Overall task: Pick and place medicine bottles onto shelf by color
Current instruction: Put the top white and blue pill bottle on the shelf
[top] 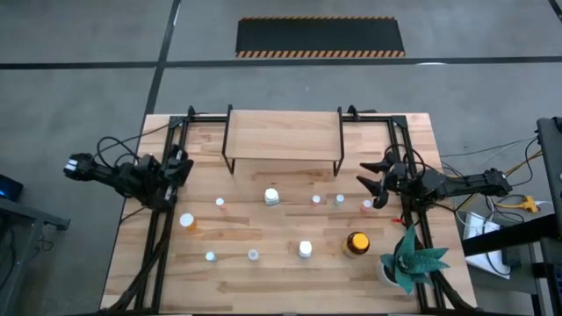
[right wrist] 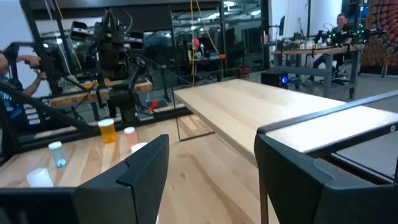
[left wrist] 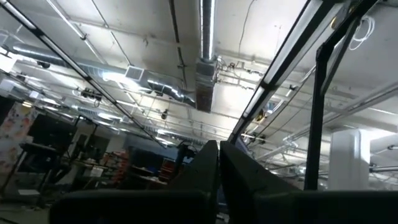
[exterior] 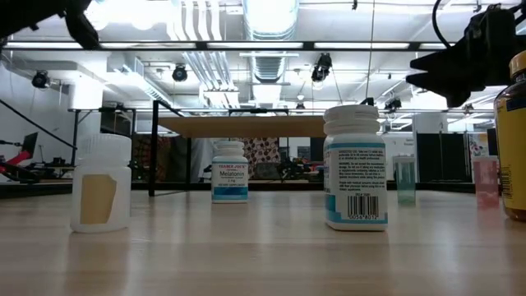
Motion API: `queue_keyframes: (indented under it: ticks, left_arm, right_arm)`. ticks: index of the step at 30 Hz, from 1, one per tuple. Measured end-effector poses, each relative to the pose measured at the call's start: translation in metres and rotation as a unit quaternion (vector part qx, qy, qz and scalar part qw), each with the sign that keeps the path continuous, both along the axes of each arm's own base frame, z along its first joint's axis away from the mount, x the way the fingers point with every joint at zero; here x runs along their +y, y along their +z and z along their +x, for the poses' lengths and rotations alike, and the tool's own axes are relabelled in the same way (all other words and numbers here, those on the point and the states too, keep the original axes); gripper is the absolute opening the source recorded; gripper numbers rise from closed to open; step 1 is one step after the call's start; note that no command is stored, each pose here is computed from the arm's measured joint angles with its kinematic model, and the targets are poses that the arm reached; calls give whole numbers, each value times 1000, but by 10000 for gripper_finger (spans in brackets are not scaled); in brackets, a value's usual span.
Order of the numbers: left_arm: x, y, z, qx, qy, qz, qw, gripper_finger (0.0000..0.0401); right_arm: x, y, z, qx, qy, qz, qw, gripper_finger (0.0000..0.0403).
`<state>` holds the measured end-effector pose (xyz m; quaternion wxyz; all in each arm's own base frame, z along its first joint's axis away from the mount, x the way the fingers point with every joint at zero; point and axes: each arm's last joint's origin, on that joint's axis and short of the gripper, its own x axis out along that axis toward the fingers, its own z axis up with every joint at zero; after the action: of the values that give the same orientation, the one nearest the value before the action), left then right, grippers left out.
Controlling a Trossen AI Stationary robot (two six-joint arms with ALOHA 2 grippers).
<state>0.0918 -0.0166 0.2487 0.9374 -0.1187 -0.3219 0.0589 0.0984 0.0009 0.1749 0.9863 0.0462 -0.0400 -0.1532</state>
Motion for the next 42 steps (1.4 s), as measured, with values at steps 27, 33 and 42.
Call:
queue_keyframes:
  ticks: [27, 33, 42]
  left_arm:
    - [-51, 63, 166, 454, 0, 17, 891, 0]
    - [-52, 42, 194, 529, 19, 33, 848, 0]
    - [-47, 3, 213, 607, 24, 45, 793, 88]
  right_arm:
    - [0, 14, -2, -49, -4, -68, 996, 226]
    - [1, 14, -2, -51, 8, -70, 996, 226]
    - [1, 14, -2, -51, 9, -70, 996, 226]
